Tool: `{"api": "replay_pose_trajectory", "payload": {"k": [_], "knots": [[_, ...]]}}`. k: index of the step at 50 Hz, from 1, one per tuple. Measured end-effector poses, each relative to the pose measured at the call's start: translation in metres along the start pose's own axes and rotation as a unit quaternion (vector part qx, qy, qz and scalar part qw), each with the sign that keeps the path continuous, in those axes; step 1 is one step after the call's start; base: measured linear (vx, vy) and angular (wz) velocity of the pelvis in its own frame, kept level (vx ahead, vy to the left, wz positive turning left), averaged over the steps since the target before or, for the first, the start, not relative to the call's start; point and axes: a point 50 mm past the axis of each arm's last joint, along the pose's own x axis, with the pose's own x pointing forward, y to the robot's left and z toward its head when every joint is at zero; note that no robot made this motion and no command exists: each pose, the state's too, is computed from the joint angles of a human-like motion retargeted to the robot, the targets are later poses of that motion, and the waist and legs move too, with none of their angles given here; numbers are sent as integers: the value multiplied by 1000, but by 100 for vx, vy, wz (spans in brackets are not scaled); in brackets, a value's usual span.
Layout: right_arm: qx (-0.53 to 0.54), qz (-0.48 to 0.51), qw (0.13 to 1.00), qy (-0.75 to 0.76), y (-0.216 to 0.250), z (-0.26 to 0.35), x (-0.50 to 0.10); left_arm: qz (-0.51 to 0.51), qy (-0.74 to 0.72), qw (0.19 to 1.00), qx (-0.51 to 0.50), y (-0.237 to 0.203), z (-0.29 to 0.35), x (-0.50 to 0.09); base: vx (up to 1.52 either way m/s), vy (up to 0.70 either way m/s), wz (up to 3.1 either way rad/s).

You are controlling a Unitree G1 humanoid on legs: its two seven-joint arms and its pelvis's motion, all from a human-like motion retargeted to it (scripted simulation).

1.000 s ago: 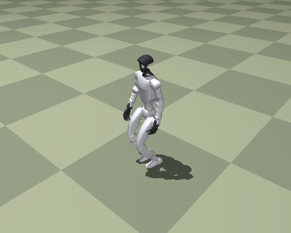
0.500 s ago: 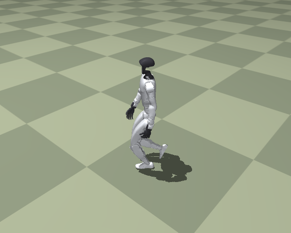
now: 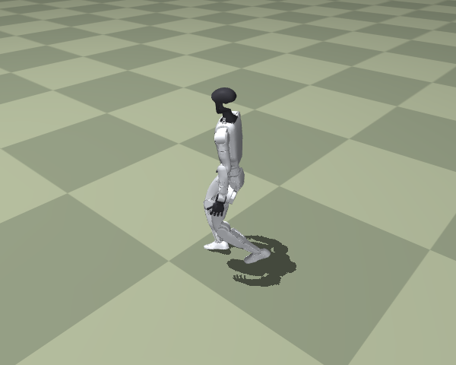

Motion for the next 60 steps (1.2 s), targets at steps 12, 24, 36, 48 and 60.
{"api": "replay_pose_trajectory", "payload": {"k": [12, 24, 36, 48, 60], "knots": [[6, 27, 997, -74, 18, 36, 5, -48, 20, 999, 15, -25, -10, 2, 46, 5, 3], [1, 48, 998, -46, 14, 27, 4, -51, 74, 996, -13, -27, -41, -5, 29, 7, 1], [-108, 59, 992, -22, 4, 24, 2, -60, 49, 991, 107, -14, -21, -4, 27, -3, 38], [-231, 42, 964, -123, 9, 78, 1, -68, -238, 922, 297, -19, 151, -18, 30, -13, 80], [-205, 29, 978, 37, -25, -21, -16, -50, -132, 971, 194, 16, 74, -15, 71, -17, 43]]}}
